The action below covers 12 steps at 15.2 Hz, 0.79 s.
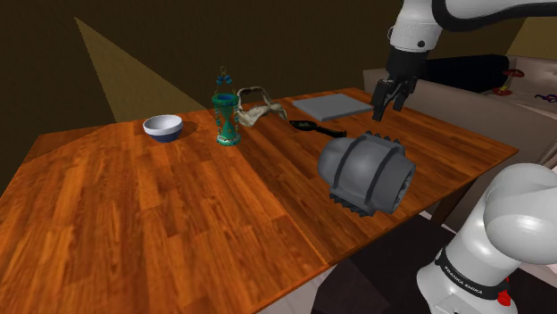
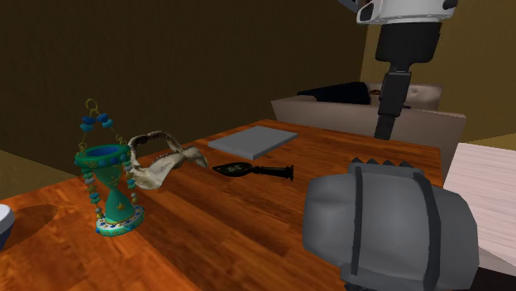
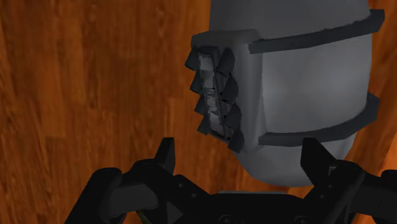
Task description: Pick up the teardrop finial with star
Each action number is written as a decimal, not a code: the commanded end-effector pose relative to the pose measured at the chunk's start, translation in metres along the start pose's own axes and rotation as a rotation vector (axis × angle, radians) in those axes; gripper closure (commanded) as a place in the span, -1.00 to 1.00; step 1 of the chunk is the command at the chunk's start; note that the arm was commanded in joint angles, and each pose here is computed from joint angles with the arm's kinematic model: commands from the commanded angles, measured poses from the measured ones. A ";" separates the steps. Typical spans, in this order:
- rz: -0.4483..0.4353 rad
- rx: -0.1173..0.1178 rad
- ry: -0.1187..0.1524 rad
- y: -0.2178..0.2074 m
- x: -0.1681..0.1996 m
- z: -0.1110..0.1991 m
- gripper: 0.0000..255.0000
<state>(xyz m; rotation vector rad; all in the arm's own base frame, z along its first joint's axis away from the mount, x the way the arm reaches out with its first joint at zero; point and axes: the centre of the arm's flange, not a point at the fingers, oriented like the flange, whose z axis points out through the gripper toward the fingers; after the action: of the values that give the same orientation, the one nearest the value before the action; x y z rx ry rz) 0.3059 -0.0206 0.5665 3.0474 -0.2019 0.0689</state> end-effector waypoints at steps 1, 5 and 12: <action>0.000 0.000 0.000 0.000 0.000 0.000 -1.00; -0.016 -0.007 0.012 0.017 0.037 0.030 -1.00; -0.043 -0.020 0.033 0.047 0.104 0.081 -1.00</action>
<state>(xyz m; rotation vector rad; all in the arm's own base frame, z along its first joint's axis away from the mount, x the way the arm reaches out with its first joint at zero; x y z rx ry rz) 0.3940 -0.0824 0.5026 3.0301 -0.1411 0.1064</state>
